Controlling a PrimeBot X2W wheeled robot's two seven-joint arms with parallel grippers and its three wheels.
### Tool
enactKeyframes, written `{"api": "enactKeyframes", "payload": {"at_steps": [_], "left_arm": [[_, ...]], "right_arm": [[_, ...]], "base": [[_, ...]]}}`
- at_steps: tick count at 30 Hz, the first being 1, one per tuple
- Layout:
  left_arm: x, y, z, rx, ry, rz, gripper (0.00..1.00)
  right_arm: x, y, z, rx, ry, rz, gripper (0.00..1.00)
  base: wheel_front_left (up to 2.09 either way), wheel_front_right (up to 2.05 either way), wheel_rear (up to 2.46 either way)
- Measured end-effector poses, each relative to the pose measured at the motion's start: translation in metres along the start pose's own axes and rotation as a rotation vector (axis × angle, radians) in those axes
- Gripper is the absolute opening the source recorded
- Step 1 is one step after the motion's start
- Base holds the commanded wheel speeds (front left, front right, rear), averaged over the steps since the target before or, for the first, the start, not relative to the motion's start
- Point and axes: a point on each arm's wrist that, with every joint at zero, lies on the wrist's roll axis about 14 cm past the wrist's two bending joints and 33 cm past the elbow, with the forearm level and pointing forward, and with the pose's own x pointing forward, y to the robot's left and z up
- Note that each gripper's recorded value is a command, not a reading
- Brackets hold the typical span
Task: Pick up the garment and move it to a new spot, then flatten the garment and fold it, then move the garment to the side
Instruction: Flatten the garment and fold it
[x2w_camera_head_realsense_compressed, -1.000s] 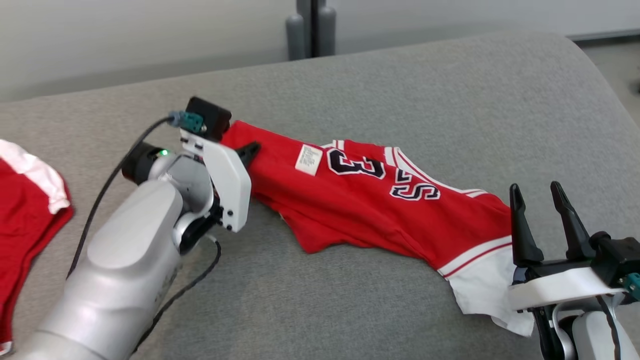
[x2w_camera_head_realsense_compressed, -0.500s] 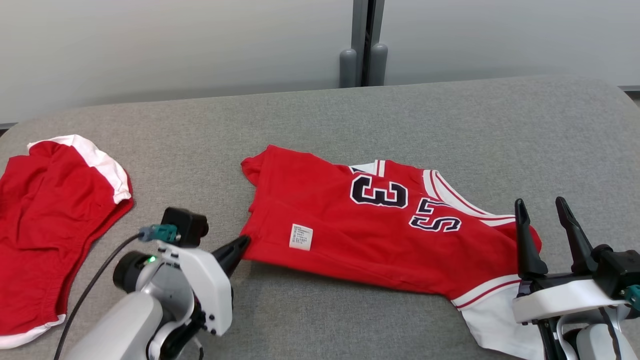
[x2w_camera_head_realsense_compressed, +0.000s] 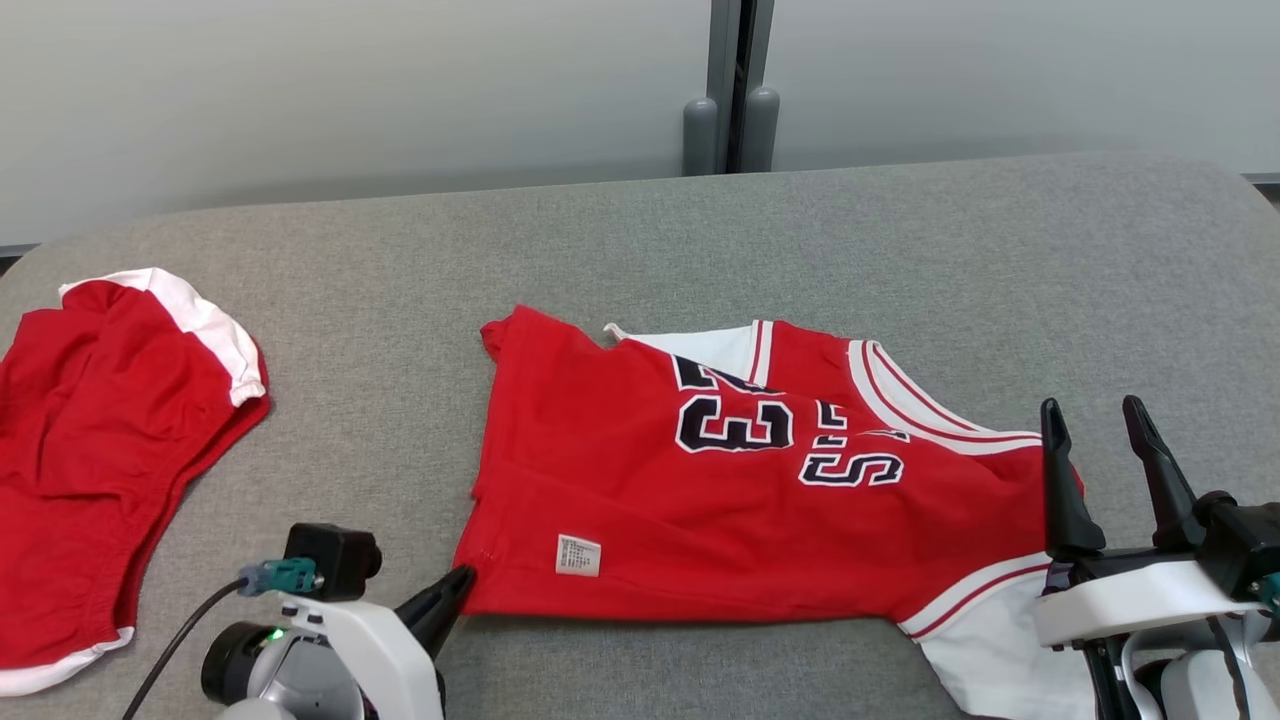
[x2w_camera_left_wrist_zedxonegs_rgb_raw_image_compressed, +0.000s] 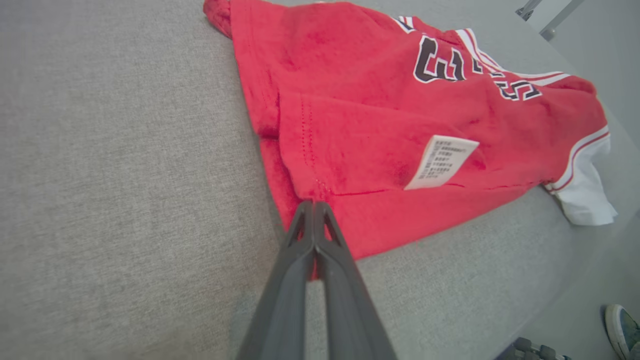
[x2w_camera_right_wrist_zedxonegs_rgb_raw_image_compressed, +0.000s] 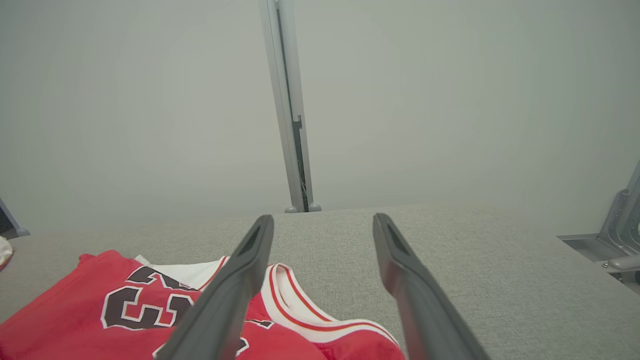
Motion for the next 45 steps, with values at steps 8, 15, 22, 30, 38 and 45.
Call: {"api": "enactKeyframes", "payload": {"at_steps": [8, 15, 22, 30, 38, 45], "left_arm": [[-0.007, 0.005, -0.022, -0.052, 0.038, 0.031, 0.00], [-0.010, 0.008, -0.017, -0.069, 0.000, 0.052, 1.00], [-0.019, 0.022, 0.017, -0.049, -0.150, 0.103, 1.00], [-0.042, 0.036, 0.073, -0.017, -0.421, 0.161, 1.00], [-0.067, 0.039, 0.106, 0.018, -0.629, 0.212, 1.00], [-0.083, 0.042, 0.110, 0.027, -0.714, 0.265, 1.00]], "right_arm": [[-0.001, 0.000, 0.001, -0.006, 0.000, 0.001, 1.00], [-0.001, 0.003, 0.000, -0.005, 0.002, 0.008, 1.00], [-0.002, 0.005, 0.004, -0.004, -0.008, 0.015, 1.00], [-0.003, 0.011, 0.013, -0.004, -0.032, 0.032, 1.00], [-0.007, 0.016, 0.024, 0.002, -0.063, 0.047, 1.00], [-0.013, 0.017, 0.029, 0.020, -0.080, 0.045, 1.00]], "base": [[0.00, 0.00, 0.00], [0.00, 0.00, 0.00], [0.00, 0.00, 0.00], [0.00, 0.00, 0.00], [0.00, 0.00, 0.00], [0.00, 0.00, 0.00]]}}
